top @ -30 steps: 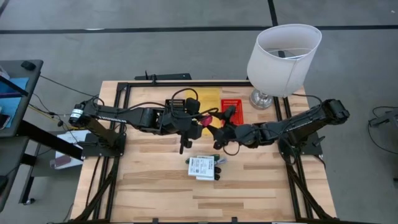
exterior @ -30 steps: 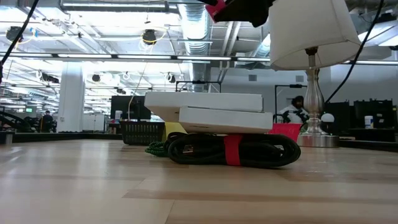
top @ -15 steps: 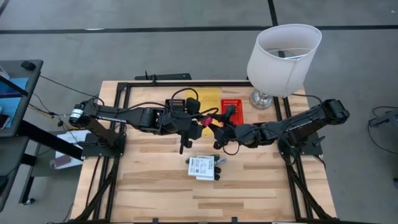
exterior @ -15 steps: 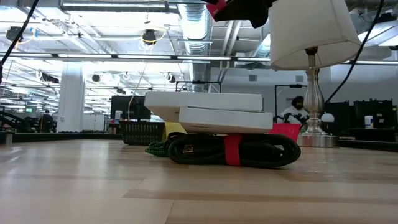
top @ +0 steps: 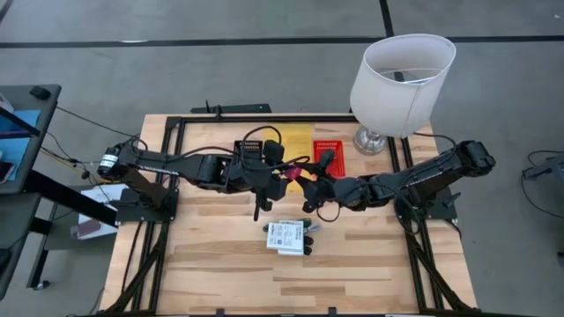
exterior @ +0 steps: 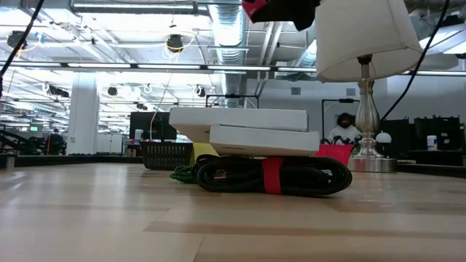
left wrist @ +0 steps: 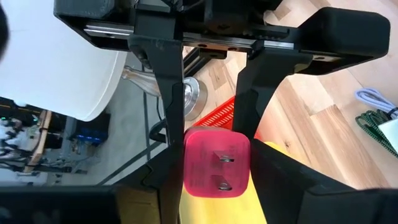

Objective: Pick and place items into bin
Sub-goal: Put the pink charger adapter into the red bin

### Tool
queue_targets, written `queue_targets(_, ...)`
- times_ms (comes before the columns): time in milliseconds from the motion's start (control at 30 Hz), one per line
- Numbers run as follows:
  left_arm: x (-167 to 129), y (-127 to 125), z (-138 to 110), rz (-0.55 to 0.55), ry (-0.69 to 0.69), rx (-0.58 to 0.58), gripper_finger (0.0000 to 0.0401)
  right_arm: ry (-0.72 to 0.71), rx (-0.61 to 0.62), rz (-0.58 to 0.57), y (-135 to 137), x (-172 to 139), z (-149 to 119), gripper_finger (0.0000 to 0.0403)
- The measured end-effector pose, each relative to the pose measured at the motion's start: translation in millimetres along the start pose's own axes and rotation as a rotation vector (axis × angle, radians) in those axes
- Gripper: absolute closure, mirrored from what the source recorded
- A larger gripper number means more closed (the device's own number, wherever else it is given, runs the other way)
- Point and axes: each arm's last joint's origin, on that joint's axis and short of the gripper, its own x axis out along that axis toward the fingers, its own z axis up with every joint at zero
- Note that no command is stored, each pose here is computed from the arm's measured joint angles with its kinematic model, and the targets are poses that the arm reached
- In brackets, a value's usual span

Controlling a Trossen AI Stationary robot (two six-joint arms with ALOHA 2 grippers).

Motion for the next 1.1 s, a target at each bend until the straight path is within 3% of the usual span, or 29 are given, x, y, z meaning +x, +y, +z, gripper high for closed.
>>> queue_targets(433,-10.3,-14.1,12.0,0.041,0.003,0.072,0.0205,0.032,0.015,-0.032,-2.6,1.8,-2.4,0.026)
queue_targets(600,-15.3,-20.4,12.9,0.099,0.072,0.071,0.0186,0.077,0.001,-0.039,-2.4,3.6,-7.2,0.026)
queue_targets(767,-19.9,-28.6,3.9,0.143,0.215,0.049,0.0181,0.219,-0.036,-0.067,-2.6,8.1,-22.9,0.026)
queue_targets(1100,-25.5,-39.9,-15.5,0.062,0.37,-0.062,0.018,0.568,-0.066,0.007,-7.2,15.7,-77.3,0.026)
